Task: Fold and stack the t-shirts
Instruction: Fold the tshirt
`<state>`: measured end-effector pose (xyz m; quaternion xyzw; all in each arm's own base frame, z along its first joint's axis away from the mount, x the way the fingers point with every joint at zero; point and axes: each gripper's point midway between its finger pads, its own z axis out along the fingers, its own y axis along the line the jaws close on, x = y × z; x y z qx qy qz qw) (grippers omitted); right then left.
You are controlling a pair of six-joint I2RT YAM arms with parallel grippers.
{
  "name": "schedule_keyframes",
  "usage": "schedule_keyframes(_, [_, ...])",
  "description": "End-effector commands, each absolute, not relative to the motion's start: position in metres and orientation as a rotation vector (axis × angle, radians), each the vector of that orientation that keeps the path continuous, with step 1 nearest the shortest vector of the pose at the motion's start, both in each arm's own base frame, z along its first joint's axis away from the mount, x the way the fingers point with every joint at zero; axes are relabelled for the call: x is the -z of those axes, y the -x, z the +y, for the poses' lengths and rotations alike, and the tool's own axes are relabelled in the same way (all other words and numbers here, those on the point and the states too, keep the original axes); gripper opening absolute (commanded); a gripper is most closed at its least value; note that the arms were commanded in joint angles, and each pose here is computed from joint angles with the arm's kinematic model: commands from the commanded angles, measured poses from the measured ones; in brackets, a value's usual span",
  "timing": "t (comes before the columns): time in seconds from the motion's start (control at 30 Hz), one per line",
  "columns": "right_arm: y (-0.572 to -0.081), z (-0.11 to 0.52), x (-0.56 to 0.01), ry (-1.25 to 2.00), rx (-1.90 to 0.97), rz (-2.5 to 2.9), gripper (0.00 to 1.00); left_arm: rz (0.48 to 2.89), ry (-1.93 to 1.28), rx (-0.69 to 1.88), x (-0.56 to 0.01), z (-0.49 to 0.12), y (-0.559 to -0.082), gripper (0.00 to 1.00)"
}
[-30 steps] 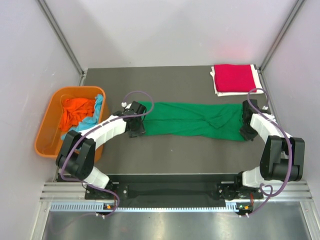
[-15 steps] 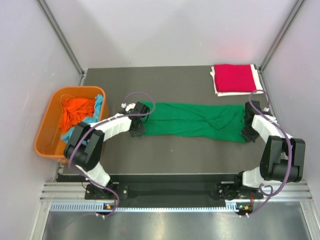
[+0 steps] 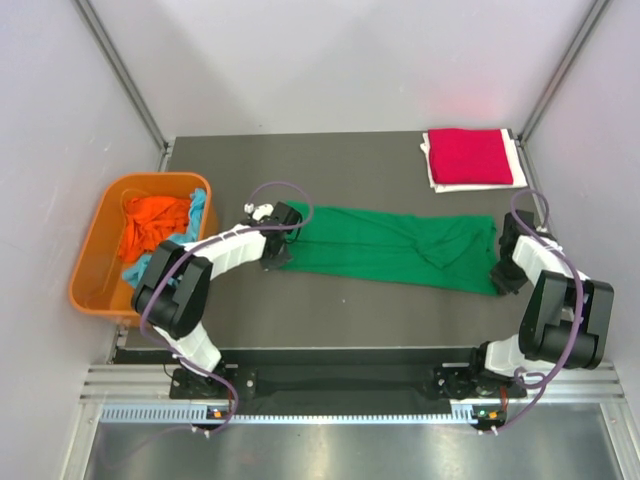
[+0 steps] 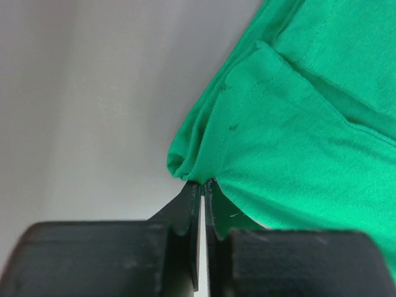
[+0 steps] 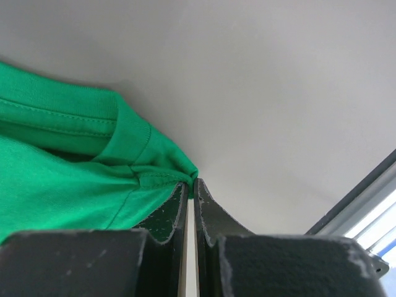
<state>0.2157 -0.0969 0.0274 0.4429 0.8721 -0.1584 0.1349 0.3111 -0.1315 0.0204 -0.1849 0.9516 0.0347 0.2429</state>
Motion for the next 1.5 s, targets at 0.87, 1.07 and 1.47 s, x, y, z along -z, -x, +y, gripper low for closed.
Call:
schedule_keyframes(0.87, [-0.301,-0.042,-0.112,-1.048,-0.1,2.326,0.32,2.59,0.355,0.297,-0.082,-0.177,-0.372,0.36])
schedule_keyframes(1.07, [-0.324,-0.008,-0.091,-1.051,-0.232,2.353,0.33,2.647,0.381,0.242,-0.056,-0.168,-0.376,0.35])
schedule_keyframes(1.47, [-0.318,0.034,-0.059,-1.149,-0.357,2.344,0.42,2.638,0.393,0.066,-0.041,-0.144,-0.383,0.36])
